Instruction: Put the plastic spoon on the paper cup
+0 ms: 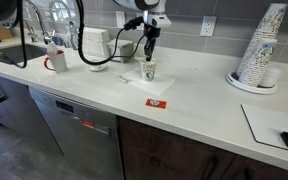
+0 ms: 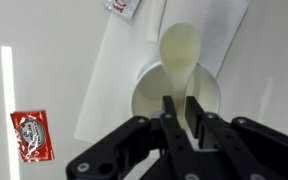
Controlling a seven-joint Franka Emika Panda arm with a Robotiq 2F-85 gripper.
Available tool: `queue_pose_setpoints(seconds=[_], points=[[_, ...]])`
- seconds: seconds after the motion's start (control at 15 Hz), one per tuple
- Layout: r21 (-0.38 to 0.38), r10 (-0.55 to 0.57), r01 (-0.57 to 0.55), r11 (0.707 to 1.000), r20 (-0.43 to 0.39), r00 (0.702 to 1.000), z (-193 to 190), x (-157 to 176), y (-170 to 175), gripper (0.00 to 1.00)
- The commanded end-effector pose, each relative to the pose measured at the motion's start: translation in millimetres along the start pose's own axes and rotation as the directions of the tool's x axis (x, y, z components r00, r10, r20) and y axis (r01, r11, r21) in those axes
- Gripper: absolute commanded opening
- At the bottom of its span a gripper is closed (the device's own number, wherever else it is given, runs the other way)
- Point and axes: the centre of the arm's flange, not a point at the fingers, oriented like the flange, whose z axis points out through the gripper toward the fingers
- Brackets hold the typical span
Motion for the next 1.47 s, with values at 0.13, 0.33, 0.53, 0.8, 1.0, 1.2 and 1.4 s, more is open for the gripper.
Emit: queue_pose_setpoints(seconds=[0.13, 0.33, 0.53, 0.8, 1.0, 1.2, 1.4], points=[[-0.021, 0.006, -0.006, 1.000, -0.007, 1.000, 0.0, 6.4, -13.5, 0.66], [-0.020, 0.003, -0.003, 1.000, -0.003, 1.000, -3.6, 6.1, -12.5, 0.88], [-0.009, -0.001, 0.001, 1.000, -0.001, 1.000, -15.0, 5.1, -9.2, 1.00], [-0.041, -0.118, 0.118, 0.992, -0.008, 0.993, -44.4, -1.6, 7.2, 1.00], [-0.075, -0.291, 0.290, 0.954, -0.014, 0.957, -69.8, -20.8, 31.6, 1.00], [-0.083, -0.444, 0.441, 0.894, -0.015, 0.896, -97.0, -44.4, 55.3, 1.00], [-0.089, -0.587, 0.583, 0.807, -0.014, 0.810, -120.4, -64.6, 73.6, 1.00]])
